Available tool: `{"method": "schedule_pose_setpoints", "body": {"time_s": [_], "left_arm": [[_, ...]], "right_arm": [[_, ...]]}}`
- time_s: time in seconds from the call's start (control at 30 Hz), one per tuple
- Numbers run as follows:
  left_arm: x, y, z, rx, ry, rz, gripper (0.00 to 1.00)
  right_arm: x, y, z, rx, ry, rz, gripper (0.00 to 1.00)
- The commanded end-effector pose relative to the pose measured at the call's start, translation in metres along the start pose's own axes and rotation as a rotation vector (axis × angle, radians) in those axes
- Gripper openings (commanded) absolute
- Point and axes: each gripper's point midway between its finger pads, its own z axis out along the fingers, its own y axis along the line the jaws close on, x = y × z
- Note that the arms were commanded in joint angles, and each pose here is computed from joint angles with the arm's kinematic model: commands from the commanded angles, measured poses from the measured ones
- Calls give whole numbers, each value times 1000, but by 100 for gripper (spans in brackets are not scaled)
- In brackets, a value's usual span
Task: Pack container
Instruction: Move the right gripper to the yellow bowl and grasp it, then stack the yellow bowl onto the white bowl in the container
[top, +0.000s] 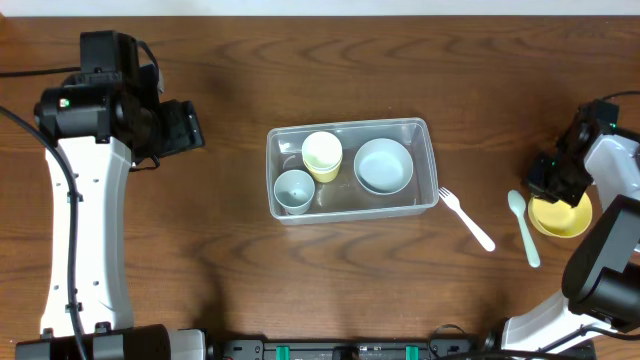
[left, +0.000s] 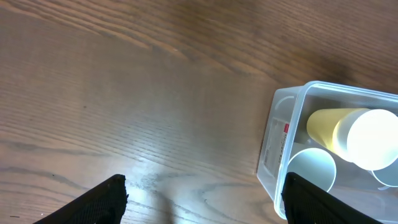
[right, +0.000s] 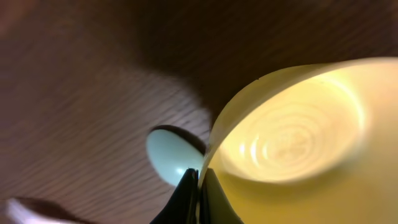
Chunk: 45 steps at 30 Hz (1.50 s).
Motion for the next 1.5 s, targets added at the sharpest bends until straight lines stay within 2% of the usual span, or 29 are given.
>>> {"method": "schedule_pose_setpoints", "body": {"time_s": [0.0, 0.17, 0.3, 0.43, 0.6, 0.83, 1.03, 1.2, 1.23, 1.27, 1.3, 1.37, 1.47], "left_arm": [[3, 2, 3, -4, 12, -13, 80], [3, 2, 3, -4, 12, -12, 80], [2, 2, 3, -4, 12, -13, 80], [2, 2, 3, -4, 12, -13, 80], [2, 2, 3, -4, 12, -12, 80], [3, 2, 3, -5, 12, -12, 80], [2, 2, 3, -5, 11, -12, 80], [2, 2, 3, -5, 11, -12, 80], [2, 2, 3, -5, 12, -12, 80], [2, 2, 3, -5, 12, -12, 80], [2, 2, 3, -5, 12, -12, 80], [2, 2, 3, -5, 12, -12, 80], [2, 2, 3, -5, 12, -12, 80]], "right_arm": [[-19, 32, -43, -117, -95, -60, 1], [-27, 86, -129, -178, -299, -327, 2], [3, 150, -180, -232, -422, -628, 1], [57, 211, -191, -262, -451, -944, 1], [112, 259, -168, -233, -399, -1165, 1], [154, 287, -106, -187, -216, -1294, 1], [162, 286, -58, -123, -81, -1303, 1], [163, 284, -51, -111, -57, -1304, 2], [163, 284, -51, -111, -56, -1304, 9], [163, 283, -51, -110, -56, -1304, 28], [163, 283, -51, -110, -56, -1304, 36], [163, 284, -51, -111, -58, -1304, 39], [160, 287, -61, -122, -81, -1302, 37]]}}
